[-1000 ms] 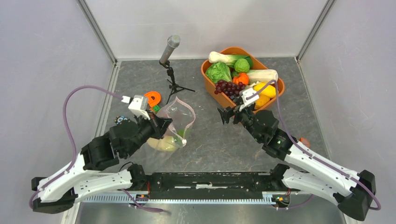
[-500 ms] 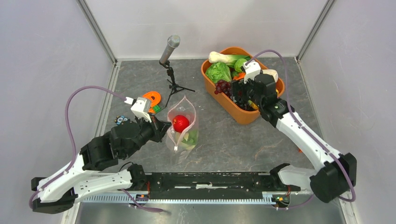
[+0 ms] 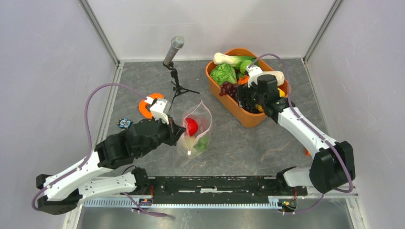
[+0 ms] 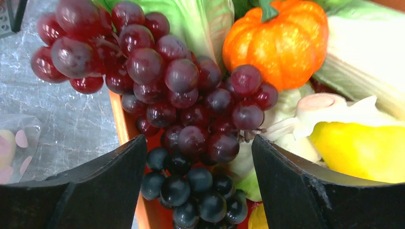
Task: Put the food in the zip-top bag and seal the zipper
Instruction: Pick up the fake fruit from the bin, then place the fake fruit in the zipper food storage bag.
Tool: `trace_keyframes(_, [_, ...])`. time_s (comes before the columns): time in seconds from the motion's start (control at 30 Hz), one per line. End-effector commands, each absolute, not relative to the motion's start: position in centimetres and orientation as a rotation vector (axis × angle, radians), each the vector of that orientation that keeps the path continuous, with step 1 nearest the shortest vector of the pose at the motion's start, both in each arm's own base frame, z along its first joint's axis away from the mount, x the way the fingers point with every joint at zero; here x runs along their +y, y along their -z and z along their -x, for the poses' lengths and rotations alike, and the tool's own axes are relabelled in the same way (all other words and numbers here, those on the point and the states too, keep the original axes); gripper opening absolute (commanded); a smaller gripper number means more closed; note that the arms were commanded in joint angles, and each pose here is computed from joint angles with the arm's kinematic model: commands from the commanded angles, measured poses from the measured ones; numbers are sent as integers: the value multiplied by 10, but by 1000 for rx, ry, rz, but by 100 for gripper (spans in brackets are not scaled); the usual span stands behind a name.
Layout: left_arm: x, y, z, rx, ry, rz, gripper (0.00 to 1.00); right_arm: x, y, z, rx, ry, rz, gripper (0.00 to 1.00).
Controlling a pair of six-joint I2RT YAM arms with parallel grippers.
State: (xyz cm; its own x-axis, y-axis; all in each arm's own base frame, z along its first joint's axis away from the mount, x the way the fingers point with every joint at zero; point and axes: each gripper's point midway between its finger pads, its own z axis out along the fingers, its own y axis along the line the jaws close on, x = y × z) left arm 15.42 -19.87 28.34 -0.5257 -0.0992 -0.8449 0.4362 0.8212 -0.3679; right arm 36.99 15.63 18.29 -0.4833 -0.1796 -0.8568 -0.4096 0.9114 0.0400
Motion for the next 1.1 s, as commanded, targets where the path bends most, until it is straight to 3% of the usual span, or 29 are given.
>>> trace_keyframes(0.0, [-213, -294, -154, 1981, 759, -264, 2, 147, -179, -367, 2101, -265, 365, 83])
trace_keyframes(0.07, [-213, -292, -155, 1986, 753, -267, 2, 144, -177, -363, 2090, -263, 348, 67])
trace_keyframes(0.1, [-214, -293, -155, 1985, 751, -267, 2, 143, -175, -360, 2106, -261, 350, 66])
trace_keyframes(0.2, [-214, -294, -156, 1984, 749, -267, 2, 139, -173, -353, 2123, -251, 349, 74])
trace_keyframes(0.3, [-214, -294, -157, 1979, 745, -266, 2, 136, -171, -350, 2108, -245, 348, 57])
trace_keyframes(0.37, [-215, -294, -157, 1981, 743, -271, 2, 136, -174, -352, 2101, -243, 351, 38])
trace_keyframes(0.47, [-218, -291, -157, 1993, 742, -283, 2, 142, -190, -355, 2045, -275, 351, 24])
trace_keyframes(0.6, [-221, -287, -157, 2005, 739, -294, 2, 147, -232, -356, 1886, -325, 338, 16])
trace_keyframes(0.83, [-226, -279, -158, 2021, 728, -310, 2, 138, -277, -350, 1738, -318, 281, 12])
trace_keyframes(0.87, [-227, -278, -158, 2025, 725, -313, 2, 139, -276, -349, 1741, -325, 289, 15])
trace_keyframes(0.9, [-228, -277, -158, 2028, 724, -317, 2, 141, -273, -347, 1761, -333, 310, 23])
trace_keyframes(1.0, [-233, -275, -158, 2039, 724, -333, 2, 138, -256, -343, 1856, -309, 324, 67])
trace_keyframes(1.07, [-235, -272, -158, 2044, 722, -341, 2, 132, -237, -339, 1917, -275, 314, 71])
